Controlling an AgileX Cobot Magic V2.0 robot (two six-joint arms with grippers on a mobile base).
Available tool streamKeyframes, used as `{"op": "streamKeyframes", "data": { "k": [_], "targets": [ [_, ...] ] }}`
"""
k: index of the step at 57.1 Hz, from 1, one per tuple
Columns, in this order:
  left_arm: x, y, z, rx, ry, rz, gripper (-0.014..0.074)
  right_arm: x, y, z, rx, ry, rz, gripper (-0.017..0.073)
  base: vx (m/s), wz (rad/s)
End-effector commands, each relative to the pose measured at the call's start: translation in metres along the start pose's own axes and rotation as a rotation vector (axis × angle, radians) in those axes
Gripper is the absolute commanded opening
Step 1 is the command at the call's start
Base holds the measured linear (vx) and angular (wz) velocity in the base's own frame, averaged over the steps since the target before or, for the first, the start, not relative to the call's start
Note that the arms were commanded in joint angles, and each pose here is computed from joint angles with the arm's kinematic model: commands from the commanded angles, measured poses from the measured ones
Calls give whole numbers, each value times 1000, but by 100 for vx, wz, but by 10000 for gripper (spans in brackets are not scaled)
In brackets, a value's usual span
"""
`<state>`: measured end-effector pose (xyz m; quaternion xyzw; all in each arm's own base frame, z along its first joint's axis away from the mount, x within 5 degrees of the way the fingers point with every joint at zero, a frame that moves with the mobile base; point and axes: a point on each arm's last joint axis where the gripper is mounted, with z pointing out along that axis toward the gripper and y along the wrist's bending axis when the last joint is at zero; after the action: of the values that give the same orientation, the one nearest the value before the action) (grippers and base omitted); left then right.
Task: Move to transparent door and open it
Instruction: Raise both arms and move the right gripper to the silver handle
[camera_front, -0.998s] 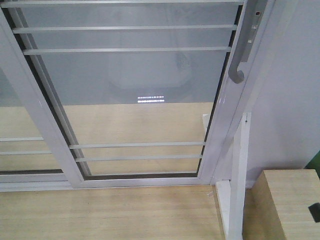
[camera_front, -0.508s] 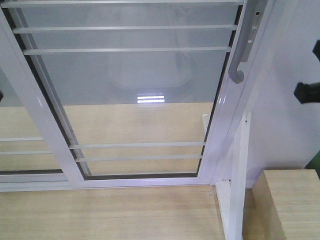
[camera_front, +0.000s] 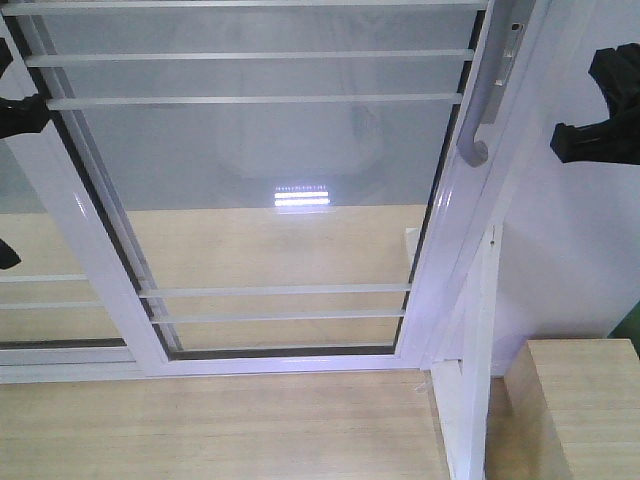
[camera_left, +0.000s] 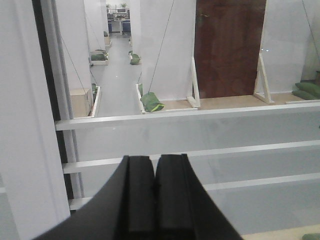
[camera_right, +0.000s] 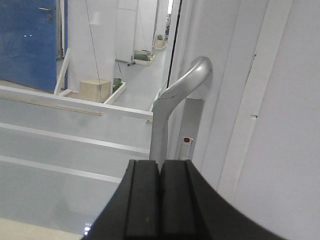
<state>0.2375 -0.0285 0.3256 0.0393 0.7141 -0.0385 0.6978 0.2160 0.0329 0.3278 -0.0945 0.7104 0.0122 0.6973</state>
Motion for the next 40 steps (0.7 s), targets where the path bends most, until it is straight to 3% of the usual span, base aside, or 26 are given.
{"op": "streamKeyframes", "data": {
  "k": [1, 20, 40],
  "targets": [
    [-21, 0, -2, -4, -120, -19, 76, -23, -4, -2, 21, -141, -9, 137, 0, 0],
    [-20, 0, -1, -4, -107, -16, 300, -23, -4, -2, 22, -141, -5, 450, 0, 0],
    [-22, 0, -2, -5, -130, -16, 313, -22, -4, 0, 23, -145, -10, 417, 0, 0]
  ]
}}
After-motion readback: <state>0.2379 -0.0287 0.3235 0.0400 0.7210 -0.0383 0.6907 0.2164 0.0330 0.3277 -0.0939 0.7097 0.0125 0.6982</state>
